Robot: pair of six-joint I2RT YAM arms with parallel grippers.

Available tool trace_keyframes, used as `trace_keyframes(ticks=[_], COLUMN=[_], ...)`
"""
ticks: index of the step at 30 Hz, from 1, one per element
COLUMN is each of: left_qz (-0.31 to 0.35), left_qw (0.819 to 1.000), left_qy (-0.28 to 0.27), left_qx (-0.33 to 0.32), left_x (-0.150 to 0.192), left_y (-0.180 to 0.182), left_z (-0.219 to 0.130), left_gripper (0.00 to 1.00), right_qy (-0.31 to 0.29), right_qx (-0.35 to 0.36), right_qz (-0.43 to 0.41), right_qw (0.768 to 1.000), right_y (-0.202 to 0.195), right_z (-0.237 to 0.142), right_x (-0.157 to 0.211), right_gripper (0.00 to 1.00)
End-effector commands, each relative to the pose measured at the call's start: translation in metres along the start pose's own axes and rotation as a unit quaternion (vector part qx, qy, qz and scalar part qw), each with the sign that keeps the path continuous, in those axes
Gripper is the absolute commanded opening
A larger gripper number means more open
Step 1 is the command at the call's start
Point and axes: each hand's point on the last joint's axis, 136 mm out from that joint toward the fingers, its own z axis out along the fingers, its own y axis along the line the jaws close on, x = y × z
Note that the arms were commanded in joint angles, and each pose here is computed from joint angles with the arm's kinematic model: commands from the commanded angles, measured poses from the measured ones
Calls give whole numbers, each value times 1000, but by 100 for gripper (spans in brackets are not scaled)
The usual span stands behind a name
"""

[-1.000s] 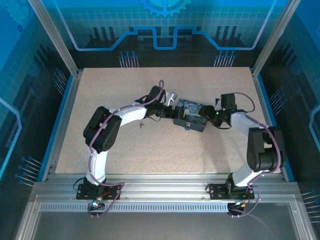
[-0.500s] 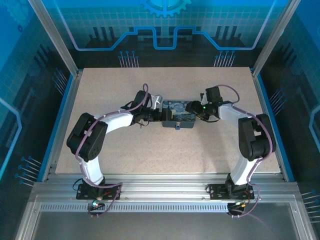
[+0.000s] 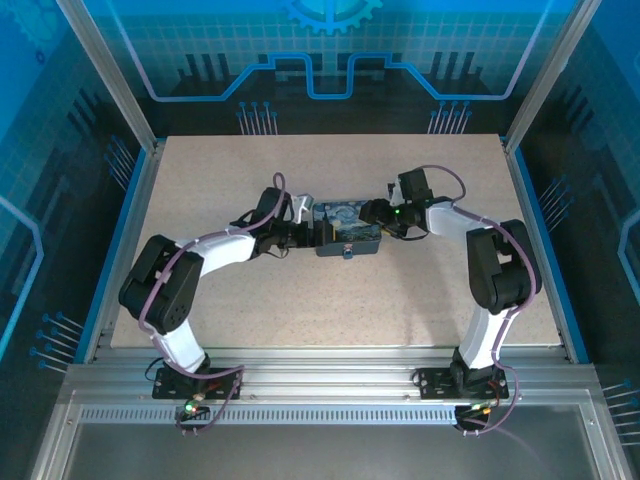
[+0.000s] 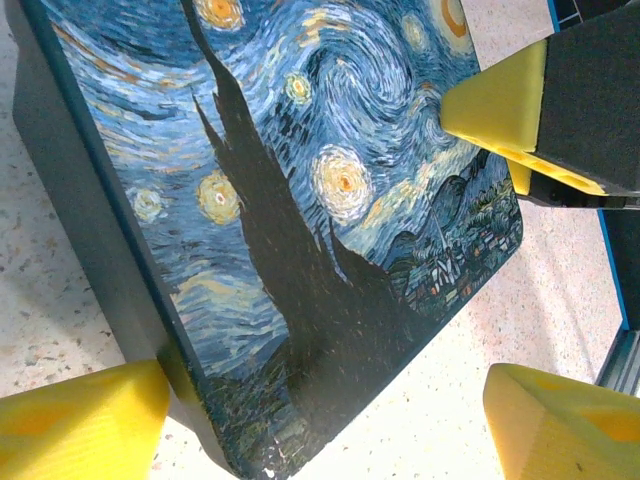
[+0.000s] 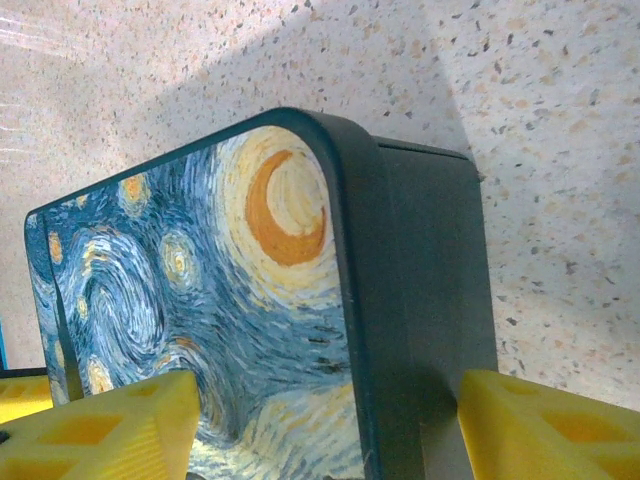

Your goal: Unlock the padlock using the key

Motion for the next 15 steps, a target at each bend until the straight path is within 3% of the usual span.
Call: trace_keyframes(ticks=[1,15], left_qz=[3,-18], left_qw=[1000,999], left_qy=[-28,-35], left_qx=[5,0], left_x=[-11,-1], left_y=[-6,-1], left_z=[-12,-20], left_gripper=[83,83], right_qy=[25,21], right_qx=[-2,7], right_qz=[2,-2], right_qw=[1000,1000], right_y=[4,0], right_z=[4,-8], right_x=[14,28], right_gripper=[70,74])
